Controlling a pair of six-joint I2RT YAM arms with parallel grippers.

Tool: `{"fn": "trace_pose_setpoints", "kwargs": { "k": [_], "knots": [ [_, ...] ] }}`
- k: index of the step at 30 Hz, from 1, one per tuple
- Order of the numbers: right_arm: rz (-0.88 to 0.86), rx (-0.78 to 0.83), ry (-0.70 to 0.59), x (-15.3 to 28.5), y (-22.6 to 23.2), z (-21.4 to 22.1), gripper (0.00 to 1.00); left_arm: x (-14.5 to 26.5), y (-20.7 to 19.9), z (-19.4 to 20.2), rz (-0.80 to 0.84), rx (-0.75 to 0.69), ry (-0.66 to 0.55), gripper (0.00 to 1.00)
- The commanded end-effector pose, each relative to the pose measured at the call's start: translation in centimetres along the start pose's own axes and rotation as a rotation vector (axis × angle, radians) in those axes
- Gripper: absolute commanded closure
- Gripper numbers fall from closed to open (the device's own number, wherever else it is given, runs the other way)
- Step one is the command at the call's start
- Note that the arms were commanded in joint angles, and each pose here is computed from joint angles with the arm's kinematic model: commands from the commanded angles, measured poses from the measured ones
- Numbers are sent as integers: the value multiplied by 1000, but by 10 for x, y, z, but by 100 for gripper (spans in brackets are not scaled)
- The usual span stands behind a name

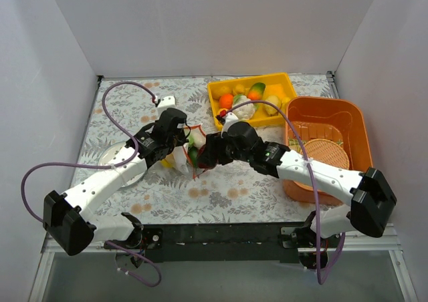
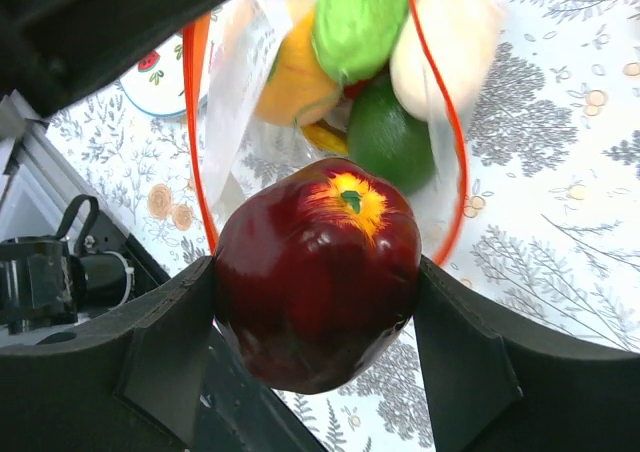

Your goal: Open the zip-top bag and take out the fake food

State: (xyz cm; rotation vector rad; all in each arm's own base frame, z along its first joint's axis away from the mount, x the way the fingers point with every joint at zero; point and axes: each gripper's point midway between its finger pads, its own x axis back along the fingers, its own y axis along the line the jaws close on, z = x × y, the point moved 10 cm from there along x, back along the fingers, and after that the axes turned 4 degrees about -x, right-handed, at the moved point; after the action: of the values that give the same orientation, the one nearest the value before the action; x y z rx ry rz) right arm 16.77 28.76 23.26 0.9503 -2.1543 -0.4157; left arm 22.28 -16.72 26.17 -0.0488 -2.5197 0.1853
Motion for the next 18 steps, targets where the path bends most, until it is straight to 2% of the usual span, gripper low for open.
{"fn": "trace_pose_setpoints", "kwargs": {
  "k": [1, 5, 9, 14, 15, 17, 18],
  "knots": [
    [2, 69, -107, 27, 13, -36, 72, 1, 16, -6, -15, 36, -9, 100],
    [29, 82, -154, 41, 4, -65, 71, -1, 27, -7, -39, 59, -7, 100],
    [100, 77, -180, 42, -29, -109, 70, 1, 31, -9, -27, 76, -10, 100],
    [263, 90, -268, 42, -81, -179, 68, 7, 28, -14, 22, 79, -10, 100],
    [310, 79, -237, 26, -98, -183, 68, 8, 28, -14, 24, 77, -10, 100],
    [409, 77, -294, 31, -122, -213, 68, 11, 26, -17, 47, 73, -11, 100],
    [464, 52, -280, 21, -150, -221, 68, 12, 25, -18, 58, 70, -10, 100]
  ]
}}
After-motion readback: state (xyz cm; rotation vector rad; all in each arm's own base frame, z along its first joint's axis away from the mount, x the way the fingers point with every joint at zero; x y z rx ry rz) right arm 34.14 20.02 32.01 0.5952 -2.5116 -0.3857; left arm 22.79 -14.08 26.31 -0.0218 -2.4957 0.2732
